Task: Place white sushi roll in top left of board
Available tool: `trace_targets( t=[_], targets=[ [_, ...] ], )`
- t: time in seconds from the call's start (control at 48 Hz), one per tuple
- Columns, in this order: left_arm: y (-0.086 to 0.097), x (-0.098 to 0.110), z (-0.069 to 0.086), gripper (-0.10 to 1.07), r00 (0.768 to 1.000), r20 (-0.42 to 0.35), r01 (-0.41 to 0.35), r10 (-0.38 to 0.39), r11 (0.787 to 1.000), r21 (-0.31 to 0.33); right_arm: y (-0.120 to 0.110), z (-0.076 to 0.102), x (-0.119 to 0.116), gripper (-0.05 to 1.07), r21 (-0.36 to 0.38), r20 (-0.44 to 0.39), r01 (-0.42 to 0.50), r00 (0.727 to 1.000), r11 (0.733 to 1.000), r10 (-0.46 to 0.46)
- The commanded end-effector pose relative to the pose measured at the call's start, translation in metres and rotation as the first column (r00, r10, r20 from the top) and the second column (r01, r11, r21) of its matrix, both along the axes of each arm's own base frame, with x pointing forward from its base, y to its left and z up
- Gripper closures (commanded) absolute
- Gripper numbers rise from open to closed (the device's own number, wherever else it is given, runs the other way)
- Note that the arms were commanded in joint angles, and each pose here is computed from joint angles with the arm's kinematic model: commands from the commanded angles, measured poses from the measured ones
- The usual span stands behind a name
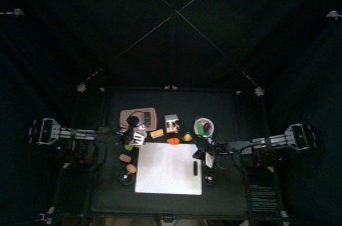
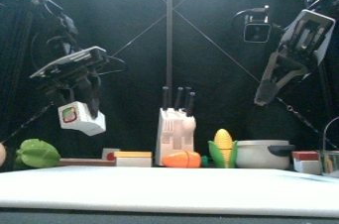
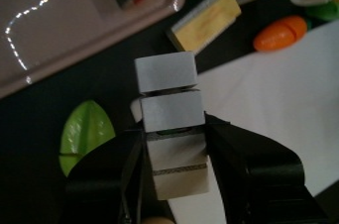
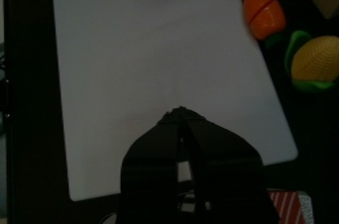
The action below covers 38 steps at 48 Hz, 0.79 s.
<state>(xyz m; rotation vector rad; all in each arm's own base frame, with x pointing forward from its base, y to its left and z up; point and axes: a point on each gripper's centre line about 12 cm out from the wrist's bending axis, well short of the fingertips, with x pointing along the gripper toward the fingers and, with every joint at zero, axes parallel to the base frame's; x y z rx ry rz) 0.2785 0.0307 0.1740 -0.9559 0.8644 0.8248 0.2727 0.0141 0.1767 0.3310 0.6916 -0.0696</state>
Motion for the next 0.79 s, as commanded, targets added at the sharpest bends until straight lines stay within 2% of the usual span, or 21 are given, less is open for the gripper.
trace_targets(
  t=[0.0, 0.083, 0.292, 0.479, 0.604, 0.771],
  targets=[
    [-0.023, 0.011, 0.001, 0.44, 0.998, 0.031, 0.051, -0.049, 0.998, -0.044, 0.0, 0.01, 0.005, 1.02, 0.004, 0.034, 0.002, 0.999, 1.0, -0.002],
    [-0.038, 0.02, -0.006, 0.44, 0.998, 0.038, 0.062, -0.059, 0.994, -0.086, 0.0, 0.011, 0.006, 1.02, 0.007, 0.035, 0.005, 0.999, 1.0, -0.005],
    [-0.059, 0.044, -0.028, 0.44, 0.997, -0.003, 0.075, -0.076, 0.991, -0.115, 0.0, 0.012, 0.007, 1.02, 0.014, 0.038, 0.009, 0.999, 1.0, -0.009],
    [-0.066, 0.059, -0.043, 0.44, 0.996, -0.084, -0.006, -0.006, 0.99, -0.142, 0.001, 0.012, 0.006, 1.02, 0.029, 0.029, 0.017, 0.999, 0.999, -0.018],
    [-0.066, 0.067, -0.043, 0.44, 0.99, -0.137, -0.051, 0.033, 0.99, -0.131, 0.001, 0.012, 0.006, 1.02, 0.029, 0.028, 0.017, 0.999, 0.999, -0.018],
    [-0.065, 0.067, -0.039, 0.41, 0.98, -0.196, -0.054, 0.037, 0.995, -0.083, 0.001, 0.011, 0.005, 1.02, 0.029, 0.025, 0.017, 1.0, 0.999, -0.018]
  ],
)
